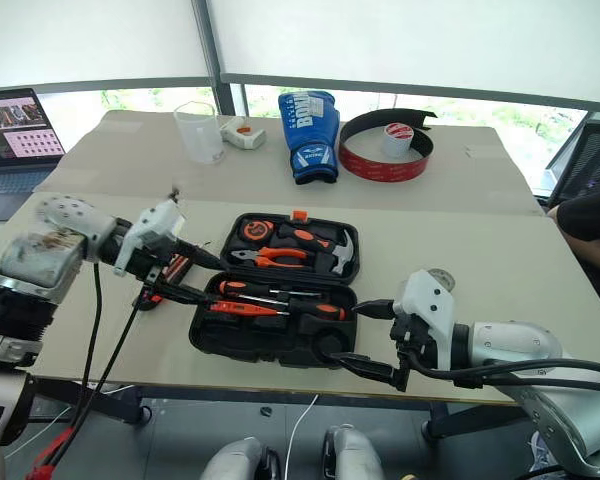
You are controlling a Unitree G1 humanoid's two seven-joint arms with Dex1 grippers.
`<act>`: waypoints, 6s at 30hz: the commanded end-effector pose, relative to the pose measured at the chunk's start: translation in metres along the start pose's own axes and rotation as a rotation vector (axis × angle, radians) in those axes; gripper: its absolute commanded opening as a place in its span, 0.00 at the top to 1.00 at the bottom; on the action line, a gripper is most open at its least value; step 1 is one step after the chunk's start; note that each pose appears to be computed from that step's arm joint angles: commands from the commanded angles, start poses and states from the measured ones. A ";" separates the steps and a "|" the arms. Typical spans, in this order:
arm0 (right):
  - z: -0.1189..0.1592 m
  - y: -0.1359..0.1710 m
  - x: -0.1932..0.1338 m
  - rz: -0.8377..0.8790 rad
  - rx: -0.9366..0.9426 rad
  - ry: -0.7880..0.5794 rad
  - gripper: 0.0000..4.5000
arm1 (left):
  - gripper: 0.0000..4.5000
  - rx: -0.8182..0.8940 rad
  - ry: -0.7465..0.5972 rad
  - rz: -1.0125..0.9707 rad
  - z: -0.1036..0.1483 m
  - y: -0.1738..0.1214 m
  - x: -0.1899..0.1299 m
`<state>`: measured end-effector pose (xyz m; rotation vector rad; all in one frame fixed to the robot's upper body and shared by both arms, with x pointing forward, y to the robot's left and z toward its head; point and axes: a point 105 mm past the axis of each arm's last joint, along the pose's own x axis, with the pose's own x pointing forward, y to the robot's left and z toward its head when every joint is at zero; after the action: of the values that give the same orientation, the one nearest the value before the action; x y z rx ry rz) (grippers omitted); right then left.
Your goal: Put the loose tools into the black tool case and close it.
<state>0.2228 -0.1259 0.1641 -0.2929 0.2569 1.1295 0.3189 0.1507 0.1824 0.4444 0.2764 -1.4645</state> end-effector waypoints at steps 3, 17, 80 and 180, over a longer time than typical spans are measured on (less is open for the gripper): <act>0.011 -0.005 0.001 -0.001 -0.062 -0.019 0.00 | 0.79 0.002 -0.058 0.051 -0.013 -0.002 0.018; 0.012 -0.009 0.002 -0.010 -0.064 -0.009 0.00 | 0.99 -0.025 -0.022 0.088 -0.049 -0.009 0.038; 0.048 -0.011 0.039 0.229 -0.154 -0.162 0.00 | 0.02 -0.549 0.262 0.887 -0.126 -0.008 -0.097; 0.016 -0.012 0.007 -0.022 -0.103 -0.045 0.00 | 0.99 0.275 0.378 -0.240 -0.060 -0.042 0.046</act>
<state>0.2388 -0.1182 0.1678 -0.3378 0.1916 1.1387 0.2874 0.1322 0.1166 0.9812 0.3503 -1.6683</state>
